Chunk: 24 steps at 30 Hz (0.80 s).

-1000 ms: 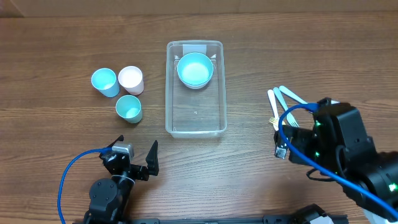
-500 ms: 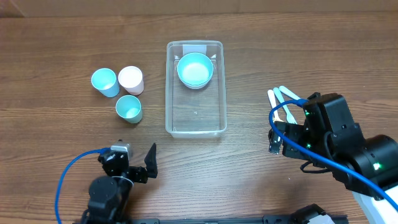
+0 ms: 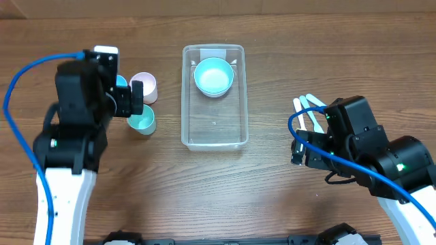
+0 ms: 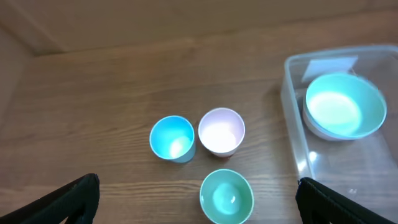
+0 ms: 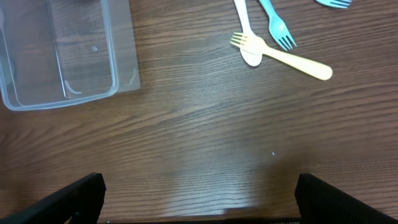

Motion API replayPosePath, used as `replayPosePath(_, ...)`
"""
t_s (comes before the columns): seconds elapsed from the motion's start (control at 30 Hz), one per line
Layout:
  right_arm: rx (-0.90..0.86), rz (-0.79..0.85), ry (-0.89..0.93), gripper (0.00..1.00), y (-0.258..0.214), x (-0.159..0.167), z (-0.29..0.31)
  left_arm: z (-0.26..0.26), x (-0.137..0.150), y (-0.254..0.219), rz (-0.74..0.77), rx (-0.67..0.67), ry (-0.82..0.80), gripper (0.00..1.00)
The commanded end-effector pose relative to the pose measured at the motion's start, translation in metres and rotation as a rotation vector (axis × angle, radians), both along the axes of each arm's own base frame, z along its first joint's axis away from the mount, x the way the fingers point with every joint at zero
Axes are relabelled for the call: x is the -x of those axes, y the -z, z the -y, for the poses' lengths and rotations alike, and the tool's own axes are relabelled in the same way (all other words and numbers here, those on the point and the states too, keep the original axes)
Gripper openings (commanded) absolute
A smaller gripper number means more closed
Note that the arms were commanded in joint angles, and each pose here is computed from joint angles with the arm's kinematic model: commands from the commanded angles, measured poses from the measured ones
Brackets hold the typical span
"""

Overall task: Pack container
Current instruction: 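Reach the left gripper to the light blue cup and grasp it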

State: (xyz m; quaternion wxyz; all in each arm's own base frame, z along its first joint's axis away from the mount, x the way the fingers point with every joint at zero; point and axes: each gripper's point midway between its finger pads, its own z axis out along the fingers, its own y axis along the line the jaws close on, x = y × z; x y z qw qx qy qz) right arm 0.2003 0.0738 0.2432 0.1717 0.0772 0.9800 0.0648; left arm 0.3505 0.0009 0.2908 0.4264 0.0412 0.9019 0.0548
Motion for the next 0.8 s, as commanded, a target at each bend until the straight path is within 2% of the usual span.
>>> replayPosePath(0.0,0.007,-0.007,-0.010,1.00,0.002,-0.002,-0.001,0.005,-0.018,0.026,-0.090,-0.036,0.120,1.00)
replayPosePath(0.13,0.010,-0.014,-0.010,1.00,0.003,-0.003,-0.002,-0.029,-0.029,0.047,-0.139,-0.013,0.021,1.00)
replayPosePath(0.23,0.011,-0.016,-0.010,1.00,0.004,-0.003,-0.002,-0.071,-0.029,0.051,-0.131,0.038,-0.028,1.00)
replayPosePath(0.4,0.011,-0.016,-0.010,1.00,0.004,-0.003,-0.002,-0.129,-0.036,0.054,-0.084,0.043,-0.111,1.00)
replayPosePath(0.57,0.011,-0.016,-0.010,1.00,0.004,-0.003,-0.002,-0.128,-0.056,0.102,-0.171,0.084,-0.020,1.00)
replayPosePath(0.77,0.011,-0.016,-0.010,1.00,0.004,-0.003,-0.002,-0.121,-0.089,0.152,-0.194,0.163,0.051,1.00)
